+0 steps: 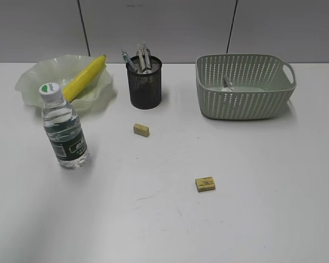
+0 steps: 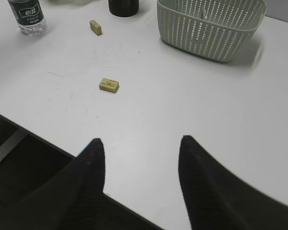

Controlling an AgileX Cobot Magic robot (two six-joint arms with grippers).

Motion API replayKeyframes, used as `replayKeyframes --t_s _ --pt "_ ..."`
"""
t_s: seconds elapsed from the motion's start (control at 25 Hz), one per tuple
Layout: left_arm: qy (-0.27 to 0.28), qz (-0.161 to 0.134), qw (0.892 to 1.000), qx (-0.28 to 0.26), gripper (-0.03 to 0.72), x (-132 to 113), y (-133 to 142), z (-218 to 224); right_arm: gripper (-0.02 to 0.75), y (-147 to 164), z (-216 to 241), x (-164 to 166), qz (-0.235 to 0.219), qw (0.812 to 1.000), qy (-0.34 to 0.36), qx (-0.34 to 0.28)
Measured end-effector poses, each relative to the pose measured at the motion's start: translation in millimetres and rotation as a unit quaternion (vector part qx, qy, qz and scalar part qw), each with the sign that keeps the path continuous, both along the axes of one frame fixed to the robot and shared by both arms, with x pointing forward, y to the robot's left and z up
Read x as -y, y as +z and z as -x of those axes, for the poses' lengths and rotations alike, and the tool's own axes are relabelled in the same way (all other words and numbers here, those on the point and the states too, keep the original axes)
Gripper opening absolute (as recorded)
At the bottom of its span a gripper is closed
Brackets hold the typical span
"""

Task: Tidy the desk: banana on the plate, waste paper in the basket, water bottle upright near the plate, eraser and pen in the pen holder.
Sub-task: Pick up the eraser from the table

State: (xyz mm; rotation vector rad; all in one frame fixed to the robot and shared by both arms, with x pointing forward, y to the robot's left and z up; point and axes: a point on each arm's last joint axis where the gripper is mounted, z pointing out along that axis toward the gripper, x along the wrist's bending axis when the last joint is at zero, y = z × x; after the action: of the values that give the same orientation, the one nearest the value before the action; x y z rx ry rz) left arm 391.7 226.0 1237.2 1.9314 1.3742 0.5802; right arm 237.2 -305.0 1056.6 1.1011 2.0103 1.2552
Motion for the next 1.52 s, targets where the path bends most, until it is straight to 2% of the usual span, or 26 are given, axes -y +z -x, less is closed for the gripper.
replayKeyframes --t_s 0.24,0.36,0.52,0.76,0.96,1.16,1.4,1.52 --pt "-0.004 -0.013 0.999 -0.039 0.472 -31.8 -66.7 59.4 0.398 0.0 0.0 0.0 0.000 1.000 0.000 0.000" --pt "-0.010 -0.006 0.999 -0.049 0.472 -41.2 -104.2 80.7 0.398 0.0 -0.2 -0.1 0.000 1.000 0.000 -0.001" --pt "-0.014 0.011 1.000 -0.024 0.471 -55.1 -140.9 106.6 0.398 0.0 -0.4 -0.3 0.001 1.000 0.000 -0.001" --pt "-0.017 0.047 0.998 0.042 0.460 -69.7 -171.2 133.0 0.398 1.4 -5.3 -3.4 0.011 1.000 -0.001 -0.012" --pt "-0.018 0.074 0.993 0.094 0.397 -79.6 -173.2 150.1 0.398 10.8 -25.9 -16.1 0.042 0.999 0.000 -0.025" --pt "-0.018 0.084 0.990 0.113 0.369 -82.8 -173.7 155.8 0.396 21.7 -67.1 -45.8 0.078 0.995 0.010 -0.061" --pt "-0.019 0.089 0.988 0.123 0.363 -84.8 -173.9 159.2 0.396 20.8 -134.3 -93.2 0.164 0.974 0.028 -0.155" --pt "-0.019 0.089 0.988 0.123 0.362 -84.8 -173.9 159.2 0.396 18.7 -169.8 -118.2 0.189 0.963 0.031 -0.191"
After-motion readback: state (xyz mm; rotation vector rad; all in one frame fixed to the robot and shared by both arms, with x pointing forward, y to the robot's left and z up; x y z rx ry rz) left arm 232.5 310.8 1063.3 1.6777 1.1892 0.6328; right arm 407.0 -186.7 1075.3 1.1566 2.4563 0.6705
